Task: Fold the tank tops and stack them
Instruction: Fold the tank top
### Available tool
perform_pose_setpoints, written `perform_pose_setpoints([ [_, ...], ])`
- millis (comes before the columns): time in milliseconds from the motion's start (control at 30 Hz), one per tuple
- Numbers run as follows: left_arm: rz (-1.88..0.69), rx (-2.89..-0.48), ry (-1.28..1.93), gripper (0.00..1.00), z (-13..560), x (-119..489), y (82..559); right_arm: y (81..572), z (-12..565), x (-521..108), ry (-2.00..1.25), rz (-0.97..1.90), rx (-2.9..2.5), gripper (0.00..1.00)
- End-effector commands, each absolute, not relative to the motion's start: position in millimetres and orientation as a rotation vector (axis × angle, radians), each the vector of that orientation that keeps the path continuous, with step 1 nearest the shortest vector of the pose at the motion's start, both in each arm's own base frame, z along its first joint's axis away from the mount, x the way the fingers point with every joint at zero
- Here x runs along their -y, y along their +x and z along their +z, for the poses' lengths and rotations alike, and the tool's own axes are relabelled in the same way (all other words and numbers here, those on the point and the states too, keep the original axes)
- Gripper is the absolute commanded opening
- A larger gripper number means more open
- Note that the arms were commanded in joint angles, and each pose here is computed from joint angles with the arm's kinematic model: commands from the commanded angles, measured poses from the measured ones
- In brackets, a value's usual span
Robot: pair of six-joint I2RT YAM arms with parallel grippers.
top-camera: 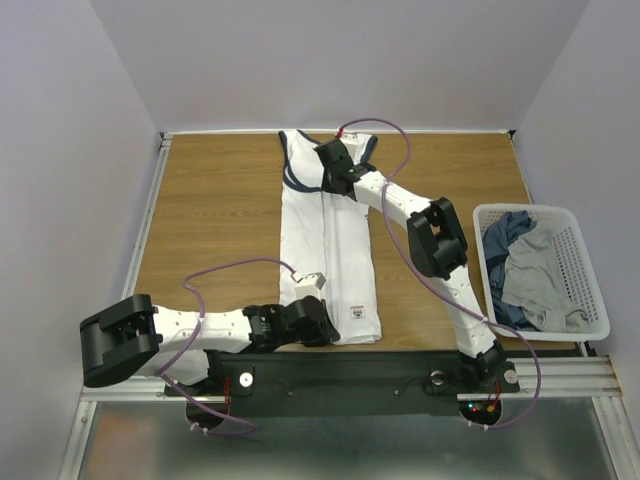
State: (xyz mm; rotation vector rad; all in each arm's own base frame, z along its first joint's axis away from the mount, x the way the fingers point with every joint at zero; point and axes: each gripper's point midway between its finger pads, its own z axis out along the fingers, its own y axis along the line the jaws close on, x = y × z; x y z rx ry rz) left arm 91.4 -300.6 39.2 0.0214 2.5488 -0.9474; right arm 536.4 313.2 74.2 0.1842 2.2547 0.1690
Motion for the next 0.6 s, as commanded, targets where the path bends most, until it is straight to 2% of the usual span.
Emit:
perform_pose_setpoints([
  [0, -0.94, -2.556, 0.026, 0.0, 39, 297, 87, 548, 103, -328, 0.201, 0.201, -2.162, 0.0],
  [433, -0.911, -2.549, -0.034, 0.0, 42, 286, 89, 548, 97, -336, 0.19, 0.2, -2.164, 0.01],
  [500, -0.917, -2.54, -0.031, 0.07, 46, 288, 90, 547, 96, -336, 0.191, 0.201, -2.166, 0.07],
  [533, -0.911, -2.537, -0.025, 0.16, 47, 287, 90, 547, 97, -337, 0.191, 0.204, -2.166, 0.1],
  [567, -0.908, -2.525, -0.033, 0.2, 50, 287, 93, 547, 98, -337, 0.191, 0.209, -2.165, 0.17],
])
